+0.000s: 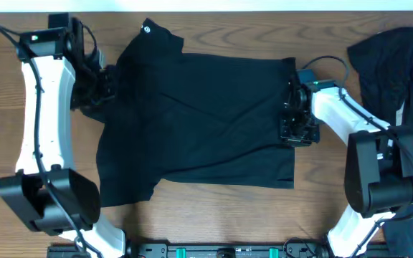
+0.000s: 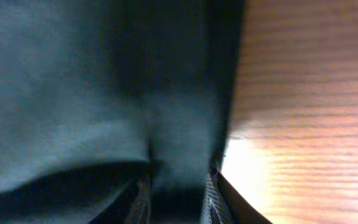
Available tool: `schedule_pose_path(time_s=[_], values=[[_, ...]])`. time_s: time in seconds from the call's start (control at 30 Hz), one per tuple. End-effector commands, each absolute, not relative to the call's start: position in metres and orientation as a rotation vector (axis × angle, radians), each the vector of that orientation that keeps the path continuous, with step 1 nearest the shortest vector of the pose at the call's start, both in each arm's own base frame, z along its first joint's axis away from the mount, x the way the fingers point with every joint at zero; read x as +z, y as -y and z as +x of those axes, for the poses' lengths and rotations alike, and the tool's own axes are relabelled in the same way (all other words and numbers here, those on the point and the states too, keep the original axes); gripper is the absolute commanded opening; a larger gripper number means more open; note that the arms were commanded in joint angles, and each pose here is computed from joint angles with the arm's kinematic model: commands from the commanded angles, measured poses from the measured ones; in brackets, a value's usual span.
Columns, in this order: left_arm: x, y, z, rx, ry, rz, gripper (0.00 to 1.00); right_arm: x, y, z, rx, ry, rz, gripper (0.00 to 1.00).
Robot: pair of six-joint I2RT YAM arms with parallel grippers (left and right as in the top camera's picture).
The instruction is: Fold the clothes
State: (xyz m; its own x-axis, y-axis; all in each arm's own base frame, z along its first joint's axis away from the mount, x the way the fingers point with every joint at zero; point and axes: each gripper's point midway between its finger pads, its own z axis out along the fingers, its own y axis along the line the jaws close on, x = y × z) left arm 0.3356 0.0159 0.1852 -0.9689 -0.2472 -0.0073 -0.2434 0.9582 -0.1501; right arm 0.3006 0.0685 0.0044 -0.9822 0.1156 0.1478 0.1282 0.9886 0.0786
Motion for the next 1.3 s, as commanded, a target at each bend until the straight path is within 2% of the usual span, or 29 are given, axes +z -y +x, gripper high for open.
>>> schedule_pose_path(time_s=[0.0,0.23,0.47,0.77,1.03,1.27], values=[[0.195,-0.020,0.324,-0.217,-3.097,-0.378,0.25,0.010,-0.058,0.298,-0.222,2.970,-0.150,0.32],[0.243,-0.027,0.288,-0.101,-2.984,-0.409,0.27,0.018,-0.062,0.276,-0.447,2.849,-0.136,0.33],[0.278,-0.030,0.233,-0.026,-2.836,-0.497,0.45,0.015,-0.086,0.249,-0.449,2.772,-0.012,0.34],[0.230,-0.025,0.193,-0.033,-2.893,-0.612,0.48,-0.003,-0.101,0.214,-0.275,2.717,0.002,0.35],[0.188,-0.009,0.179,-0.144,-3.017,-0.646,0.49,-0.017,-0.063,0.193,0.070,2.701,-0.123,0.40],[0.169,-0.002,0.176,-0.200,-3.056,-0.657,0.58,-0.012,-0.037,0.190,0.260,2.688,-0.123,0.43]])
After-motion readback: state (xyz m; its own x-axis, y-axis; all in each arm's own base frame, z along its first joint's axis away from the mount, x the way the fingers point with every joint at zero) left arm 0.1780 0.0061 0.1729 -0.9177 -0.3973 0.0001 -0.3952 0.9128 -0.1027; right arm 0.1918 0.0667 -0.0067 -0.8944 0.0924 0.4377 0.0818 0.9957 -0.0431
